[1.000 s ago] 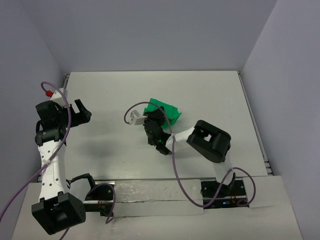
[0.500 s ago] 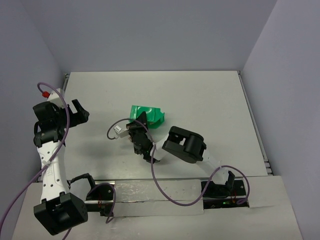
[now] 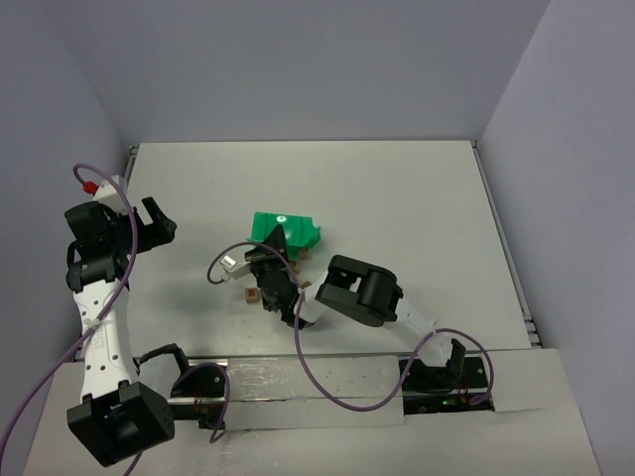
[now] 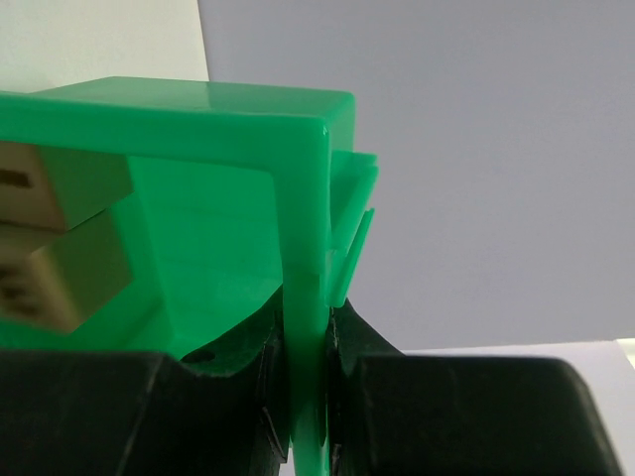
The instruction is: Build the wood block tower
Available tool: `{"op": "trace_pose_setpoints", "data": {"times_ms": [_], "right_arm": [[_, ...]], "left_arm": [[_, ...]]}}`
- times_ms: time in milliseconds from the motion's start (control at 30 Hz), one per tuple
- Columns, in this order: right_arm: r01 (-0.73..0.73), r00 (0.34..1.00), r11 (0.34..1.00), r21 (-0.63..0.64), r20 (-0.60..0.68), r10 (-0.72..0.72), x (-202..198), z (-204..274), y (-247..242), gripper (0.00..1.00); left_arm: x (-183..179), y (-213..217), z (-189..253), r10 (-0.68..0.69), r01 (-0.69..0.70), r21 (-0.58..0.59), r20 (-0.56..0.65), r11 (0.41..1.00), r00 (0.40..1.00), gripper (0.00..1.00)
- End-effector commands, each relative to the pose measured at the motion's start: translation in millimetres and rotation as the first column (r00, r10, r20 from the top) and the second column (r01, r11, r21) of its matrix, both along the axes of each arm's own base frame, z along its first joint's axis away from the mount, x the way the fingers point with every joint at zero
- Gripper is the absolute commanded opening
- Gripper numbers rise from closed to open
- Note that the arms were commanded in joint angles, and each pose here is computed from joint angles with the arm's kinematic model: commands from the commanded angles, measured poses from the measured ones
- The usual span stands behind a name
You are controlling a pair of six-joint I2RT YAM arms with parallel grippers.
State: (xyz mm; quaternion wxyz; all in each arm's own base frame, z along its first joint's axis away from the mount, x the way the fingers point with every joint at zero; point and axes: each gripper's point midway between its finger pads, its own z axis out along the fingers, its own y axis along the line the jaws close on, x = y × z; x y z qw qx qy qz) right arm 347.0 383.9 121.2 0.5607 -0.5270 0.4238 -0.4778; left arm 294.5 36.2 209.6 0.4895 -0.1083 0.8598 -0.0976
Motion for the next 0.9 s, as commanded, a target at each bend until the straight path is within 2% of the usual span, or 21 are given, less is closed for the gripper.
{"op": "trace_pose_setpoints", "data": {"times_ms": [0, 433, 633, 767, 867], "right_arm": [[-0.044, 0.986, 0.942, 0.332, 0.169, -0.013, -3, 46, -11, 0.0], [0.014, 0.968, 0.917, 0.398, 0.225, -0.113, 29, 95, -47, 0.0], [0.009, 0.963, 0.907, 0.42, 0.24, -0.121, 28, 113, -53, 0.0], [0.033, 0.968, 0.89, 0.456, 0.207, -0.141, 29, 116, -65, 0.0], [0.048, 0.986, 0.895, 0.443, 0.124, -0.114, 27, 108, -69, 0.0]], "left_arm": [[4, 0, 12, 0.001, 0.0, -0.011, 0.039, 1.0, 0.999, 0.99], [4, 1, 12, -0.001, 0.001, -0.005, 0.044, 1.0, 0.999, 0.99], [3, 1, 14, 0.0, 0.0, 0.0, 0.052, 1.0, 0.999, 0.99], [1, -1, 16, -0.017, 0.017, 0.009, 0.059, 1.0, 0.998, 0.99], [1, -3, 17, -0.032, 0.031, 0.016, 0.07, 0.999, 0.997, 0.99]]}}
